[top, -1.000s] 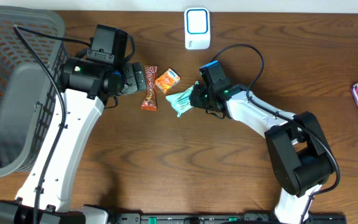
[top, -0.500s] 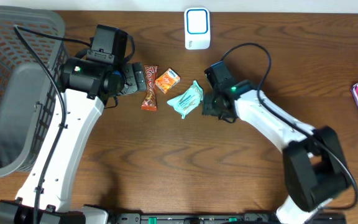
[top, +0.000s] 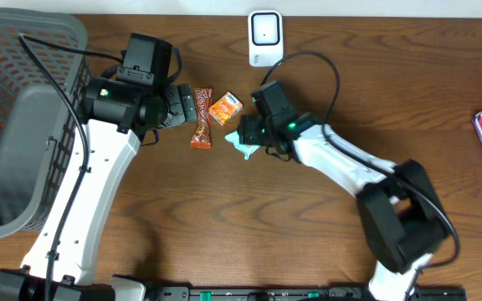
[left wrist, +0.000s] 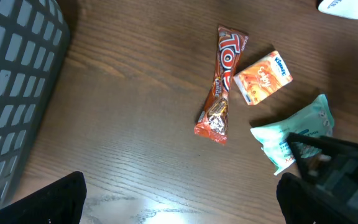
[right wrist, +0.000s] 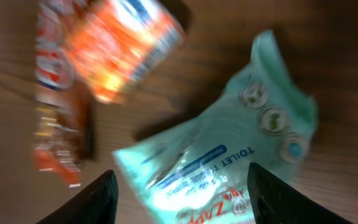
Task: Scan the item barcode
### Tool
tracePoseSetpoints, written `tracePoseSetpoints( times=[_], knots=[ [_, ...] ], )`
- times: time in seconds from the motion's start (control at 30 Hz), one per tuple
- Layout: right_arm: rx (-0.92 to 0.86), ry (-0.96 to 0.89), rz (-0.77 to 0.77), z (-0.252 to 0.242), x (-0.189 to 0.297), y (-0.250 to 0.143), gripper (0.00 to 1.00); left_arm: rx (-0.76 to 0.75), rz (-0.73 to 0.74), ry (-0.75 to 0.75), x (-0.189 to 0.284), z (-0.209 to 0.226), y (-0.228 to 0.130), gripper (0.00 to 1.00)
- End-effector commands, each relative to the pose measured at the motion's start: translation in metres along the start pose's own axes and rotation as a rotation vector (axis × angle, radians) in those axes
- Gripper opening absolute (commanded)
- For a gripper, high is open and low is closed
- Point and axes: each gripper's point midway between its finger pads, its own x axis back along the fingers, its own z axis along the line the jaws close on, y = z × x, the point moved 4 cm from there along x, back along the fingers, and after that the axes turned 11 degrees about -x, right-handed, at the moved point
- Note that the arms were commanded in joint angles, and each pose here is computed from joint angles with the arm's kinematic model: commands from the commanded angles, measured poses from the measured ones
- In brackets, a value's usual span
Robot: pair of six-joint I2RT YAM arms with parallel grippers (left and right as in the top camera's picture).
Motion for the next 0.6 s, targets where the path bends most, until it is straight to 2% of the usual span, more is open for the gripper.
tracePoseSetpoints(
  times=[0.0,0.2,0.57],
  knots=[
    [-0.015,-0.062,-0.028,-0.012,-0.014,0.002,0.63,-0.001,0.000,0.011,0.000,0.002,0.000,0.98],
    [-0.022,-0.169,-0.003,-0.035,-0.023,-0.005,0.59,-0.001,0.000,0.011,0.000,0.002,0.000,0.98],
    [0.033,-0.214,-0.036,-0.035,0.035,0.007,0.64,-0.001,0.000,0.011,0.000,0.002,0.000,0.98]
  ],
)
